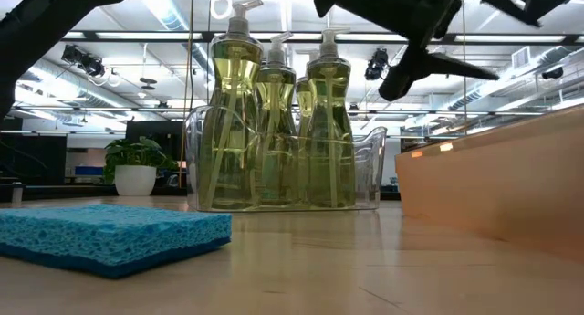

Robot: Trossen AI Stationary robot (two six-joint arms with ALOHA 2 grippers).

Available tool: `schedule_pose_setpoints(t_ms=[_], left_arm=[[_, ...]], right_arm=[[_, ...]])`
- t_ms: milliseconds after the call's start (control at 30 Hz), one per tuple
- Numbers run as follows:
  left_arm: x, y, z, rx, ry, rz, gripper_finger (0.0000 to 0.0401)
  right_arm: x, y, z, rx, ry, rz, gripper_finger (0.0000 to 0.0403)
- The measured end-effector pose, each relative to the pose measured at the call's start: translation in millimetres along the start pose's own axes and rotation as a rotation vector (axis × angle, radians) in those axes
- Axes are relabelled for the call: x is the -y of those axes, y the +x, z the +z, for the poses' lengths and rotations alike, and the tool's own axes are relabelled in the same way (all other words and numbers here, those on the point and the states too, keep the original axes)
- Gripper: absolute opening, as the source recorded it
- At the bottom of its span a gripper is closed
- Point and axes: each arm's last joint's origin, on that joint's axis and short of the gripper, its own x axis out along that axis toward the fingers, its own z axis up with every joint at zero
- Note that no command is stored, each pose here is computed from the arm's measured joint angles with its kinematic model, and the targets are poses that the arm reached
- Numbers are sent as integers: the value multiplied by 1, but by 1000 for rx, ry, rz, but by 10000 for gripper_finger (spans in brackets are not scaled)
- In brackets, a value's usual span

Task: Pick & Place Kitchen Sink Supplies
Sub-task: Put the blue sponge into the top transparent bin

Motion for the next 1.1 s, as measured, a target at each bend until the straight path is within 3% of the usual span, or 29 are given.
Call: schedule_pose_setpoints(t_ms=[200,400,733,933,1100], left_arm=[[9,-20,9,6,89,-12,238],[43,-49,-4,-37,252,-23,238],[105,-92,-74,-236,595,-36,238],[107,-103,-126,-482,803,122,238],[103,-103,-157,-607,964,251,238]], right_arm=[[-1,0,1,10,5,6,267],[-2,0,3,27,13,17,267],[-5,3,5,30,10,18,267],[-10,11,9,7,-13,6,267],[-15,18,11,-7,-37,-2,267]])
